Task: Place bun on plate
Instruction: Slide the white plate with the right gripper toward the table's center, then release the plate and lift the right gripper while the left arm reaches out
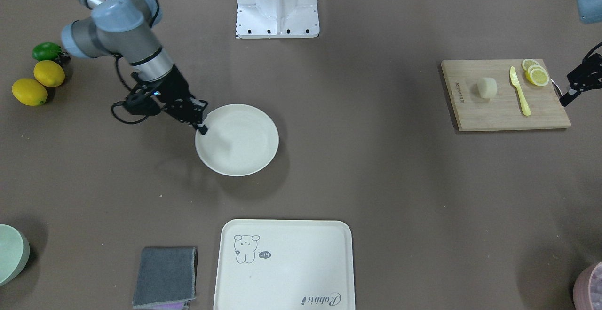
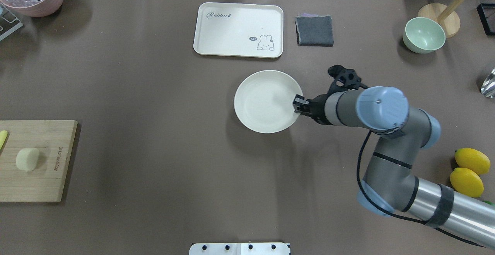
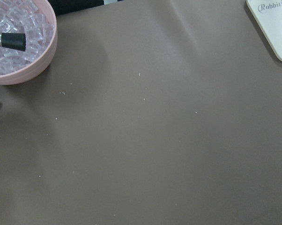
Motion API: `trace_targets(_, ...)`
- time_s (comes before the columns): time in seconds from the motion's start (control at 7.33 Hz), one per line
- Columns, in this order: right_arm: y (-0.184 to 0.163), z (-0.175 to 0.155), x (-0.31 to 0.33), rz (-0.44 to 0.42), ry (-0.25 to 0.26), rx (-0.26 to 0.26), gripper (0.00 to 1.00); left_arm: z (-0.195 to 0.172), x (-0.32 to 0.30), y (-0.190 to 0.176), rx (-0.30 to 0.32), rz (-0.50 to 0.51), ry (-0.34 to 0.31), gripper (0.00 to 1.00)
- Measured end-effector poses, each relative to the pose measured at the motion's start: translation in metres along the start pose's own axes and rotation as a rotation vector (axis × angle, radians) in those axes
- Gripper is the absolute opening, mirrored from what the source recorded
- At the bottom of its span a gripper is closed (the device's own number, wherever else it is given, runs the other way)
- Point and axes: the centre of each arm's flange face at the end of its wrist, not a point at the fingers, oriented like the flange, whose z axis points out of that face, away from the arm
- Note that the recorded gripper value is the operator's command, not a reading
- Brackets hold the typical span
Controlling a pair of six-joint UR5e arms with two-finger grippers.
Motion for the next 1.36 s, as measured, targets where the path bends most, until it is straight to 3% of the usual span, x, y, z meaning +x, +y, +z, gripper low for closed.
trace_targets(0.14,0.036,0.002,-0.034,0.006,0.008,0.0,0.0,0.003,0.004,-0.001,-0.003,-0.004,0.004,0.98)
trace_targets(0.27,0.073,0.01,-0.047,-0.01,0.011,0.015,0.33,0.005,0.006,-0.002,-0.005,-0.009,0.006,0.98)
trace_targets(0.41,0.098,0.018,-0.051,-0.024,0.014,0.028,0.77,0.008,0.008,-0.003,-0.008,-0.011,0.008,0.98)
trace_targets(0.55,0.108,0.025,-0.052,-0.032,0.023,0.038,1.0,0.01,0.009,-0.003,-0.012,-0.01,0.008,0.98)
trace_targets(0.82,0.099,0.028,-0.057,-0.048,0.037,0.068,1.0,0.017,0.011,0.0,-0.025,-0.026,0.008,0.98)
trace_targets(0.95,0.077,0.017,-0.061,-0.067,0.068,0.069,1.0,0.025,0.014,0.004,-0.037,-0.065,0.006,0.98)
trace_targets(1.09,0.043,-0.003,-0.063,-0.089,0.11,0.043,1.0,0.04,0.02,0.014,-0.046,-0.105,-0.007,0.98)
trace_targets(1.36,-0.043,-0.049,-0.053,-0.144,0.175,-0.024,1.0,0.076,0.018,0.078,-0.06,-0.129,-0.048,0.98)
